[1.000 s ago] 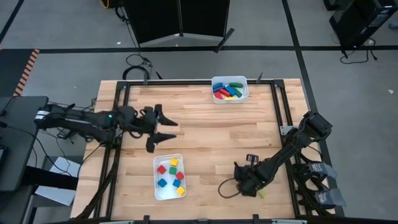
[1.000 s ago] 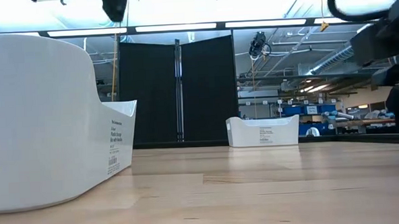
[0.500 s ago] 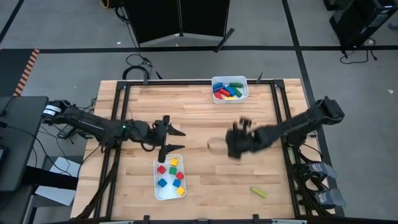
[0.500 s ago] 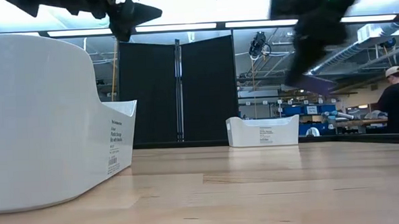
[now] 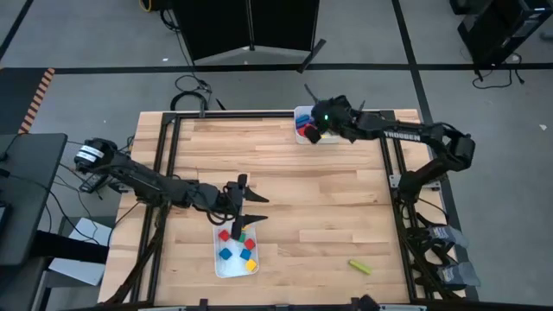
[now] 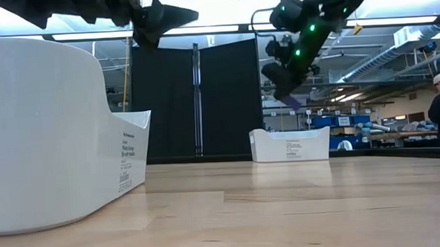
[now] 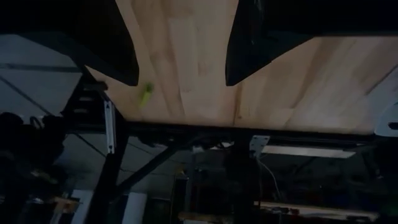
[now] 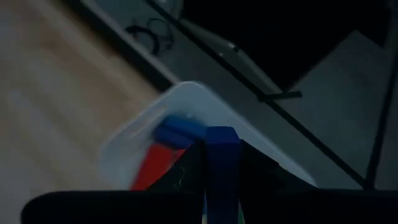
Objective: Sort blocks by size
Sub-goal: Put the violet large block into the top white bin, then put the green large block into the top white bin
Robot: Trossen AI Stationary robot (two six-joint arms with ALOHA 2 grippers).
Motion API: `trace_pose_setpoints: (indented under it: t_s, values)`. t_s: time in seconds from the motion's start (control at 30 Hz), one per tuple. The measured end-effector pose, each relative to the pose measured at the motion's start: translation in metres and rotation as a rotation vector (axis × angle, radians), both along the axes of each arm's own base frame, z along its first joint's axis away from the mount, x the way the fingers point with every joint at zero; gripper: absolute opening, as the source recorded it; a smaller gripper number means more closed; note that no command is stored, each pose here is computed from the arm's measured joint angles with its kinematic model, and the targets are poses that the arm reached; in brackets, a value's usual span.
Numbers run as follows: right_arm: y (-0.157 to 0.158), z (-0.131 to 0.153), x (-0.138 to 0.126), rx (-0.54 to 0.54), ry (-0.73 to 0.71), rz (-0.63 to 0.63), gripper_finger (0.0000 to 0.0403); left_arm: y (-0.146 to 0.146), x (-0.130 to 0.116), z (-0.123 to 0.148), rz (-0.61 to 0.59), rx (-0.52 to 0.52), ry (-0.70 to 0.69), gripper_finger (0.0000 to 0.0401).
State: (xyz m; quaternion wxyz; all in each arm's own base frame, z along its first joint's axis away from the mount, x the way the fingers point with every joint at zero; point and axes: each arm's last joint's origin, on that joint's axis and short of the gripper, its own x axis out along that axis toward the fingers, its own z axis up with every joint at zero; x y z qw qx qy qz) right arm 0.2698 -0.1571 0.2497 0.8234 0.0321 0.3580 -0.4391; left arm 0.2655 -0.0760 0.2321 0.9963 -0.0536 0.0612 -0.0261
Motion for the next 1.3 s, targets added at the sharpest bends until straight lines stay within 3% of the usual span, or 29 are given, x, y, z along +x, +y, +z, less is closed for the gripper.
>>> trace_pose_setpoints:
  t_s: [0.07,0.23,0.33,0.43,0.67,0.8,0.9,1.1,1.3]
  values:
    - [-0.015,-0.004,-0.003,-0.009,0.005,-0.030,0.0092,-0.002,0.005,-0.004,0.006,-0.013,-0.001,0.0247]
    - [-0.030,-0.005,-0.005,-0.004,-0.058,-0.029,0.0224,-0.004,0.022,-0.009,0.021,-0.019,0.021,0.0247]
    - [-0.024,0.001,-0.005,-0.006,-0.068,-0.008,0.0282,-0.006,0.035,-0.012,0.028,-0.012,0.049,0.0247]
    - [-0.005,0.015,-0.007,-0.009,-0.076,0.044,0.0306,-0.004,0.046,-0.016,0.042,0.000,0.094,0.0247]
    - [0.079,0.052,-0.019,0.014,-0.094,0.283,0.0289,0.010,0.055,-0.021,0.001,-0.027,0.154,0.0247]
    - [0.129,0.061,-0.040,0.096,-0.072,0.402,0.0265,0.015,0.066,-0.025,-0.108,-0.018,0.194,0.0243]
    - [0.155,0.066,-0.056,0.123,-0.073,0.421,0.0250,0.012,0.083,-0.029,-0.201,0.029,0.202,0.0236]
    - [0.180,0.077,-0.081,0.085,-0.139,0.401,0.0230,-0.002,0.146,-0.041,-0.313,0.108,0.167,0.0235]
    - [0.186,0.085,-0.090,0.066,-0.192,0.423,0.0218,-0.026,0.201,-0.069,-0.434,0.162,0.176,0.0262]
